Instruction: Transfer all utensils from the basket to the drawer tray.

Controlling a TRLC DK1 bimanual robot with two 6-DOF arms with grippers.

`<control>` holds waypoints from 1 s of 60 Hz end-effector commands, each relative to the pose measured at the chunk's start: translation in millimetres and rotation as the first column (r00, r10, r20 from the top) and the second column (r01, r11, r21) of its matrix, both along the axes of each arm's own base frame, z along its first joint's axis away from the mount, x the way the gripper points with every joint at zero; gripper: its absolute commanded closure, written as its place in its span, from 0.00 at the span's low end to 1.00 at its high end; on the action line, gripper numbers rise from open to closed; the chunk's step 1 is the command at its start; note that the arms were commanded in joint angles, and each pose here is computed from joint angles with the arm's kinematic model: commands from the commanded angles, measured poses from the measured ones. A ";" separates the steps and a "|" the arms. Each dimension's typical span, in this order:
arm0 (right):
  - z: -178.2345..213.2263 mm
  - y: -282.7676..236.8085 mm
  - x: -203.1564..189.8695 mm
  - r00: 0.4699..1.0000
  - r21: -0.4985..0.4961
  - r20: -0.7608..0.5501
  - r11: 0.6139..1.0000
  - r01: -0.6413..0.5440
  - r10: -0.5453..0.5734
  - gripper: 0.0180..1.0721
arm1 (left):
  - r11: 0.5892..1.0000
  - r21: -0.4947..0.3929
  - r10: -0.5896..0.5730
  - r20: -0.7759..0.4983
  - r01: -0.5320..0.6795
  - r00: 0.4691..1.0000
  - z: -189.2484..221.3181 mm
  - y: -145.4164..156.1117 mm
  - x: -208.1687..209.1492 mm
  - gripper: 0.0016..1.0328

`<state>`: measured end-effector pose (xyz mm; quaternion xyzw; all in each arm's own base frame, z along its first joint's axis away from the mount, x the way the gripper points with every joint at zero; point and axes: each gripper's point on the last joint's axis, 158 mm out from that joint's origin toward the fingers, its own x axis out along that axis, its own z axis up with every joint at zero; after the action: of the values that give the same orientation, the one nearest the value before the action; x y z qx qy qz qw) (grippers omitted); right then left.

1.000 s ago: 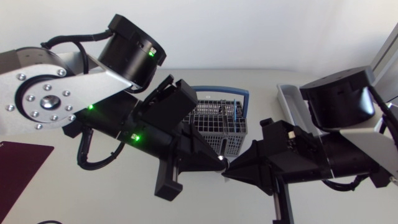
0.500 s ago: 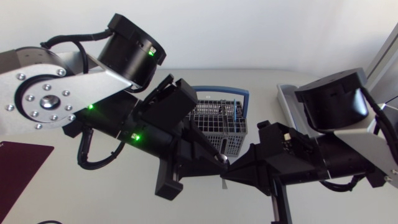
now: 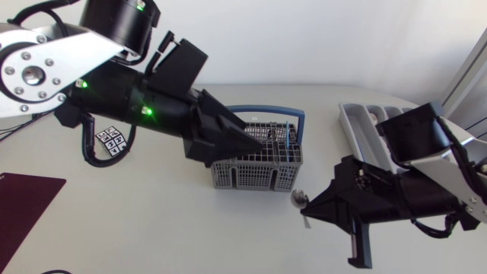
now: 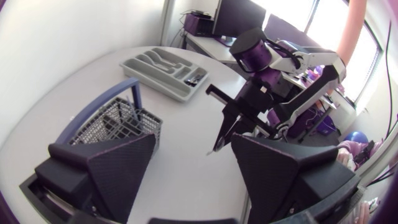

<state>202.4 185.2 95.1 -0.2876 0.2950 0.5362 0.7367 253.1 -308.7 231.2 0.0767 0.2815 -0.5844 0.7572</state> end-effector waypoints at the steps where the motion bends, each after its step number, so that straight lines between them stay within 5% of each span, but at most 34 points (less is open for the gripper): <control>1: -12.4 -27.3 10.0 0.999 -0.072 0.040 0.997 0.027 -0.024 0.94 | 0.996 -0.012 0.084 0.001 -0.084 0.996 9.9 13.0 24.6 0.14; 21: -25.8 -155.1 63.6 0.945 -0.249 0.253 0.930 0.270 -0.207 0.94 | 0.957 0.134 0.260 0.002 -0.258 0.966 -36.2 66.1 65.6 0.14; 60: -48.5 -364.0 142.7 0.778 -0.405 0.498 0.691 0.599 -0.382 0.93 | 0.923 0.222 0.323 -0.008 -0.313 0.946 -72.9 89.1 73.1 0.14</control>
<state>340.2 -163.9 51.8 -0.4730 0.3504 0.1492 0.7945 328.4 -224.2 177.3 0.0952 0.3505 -0.4244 0.8294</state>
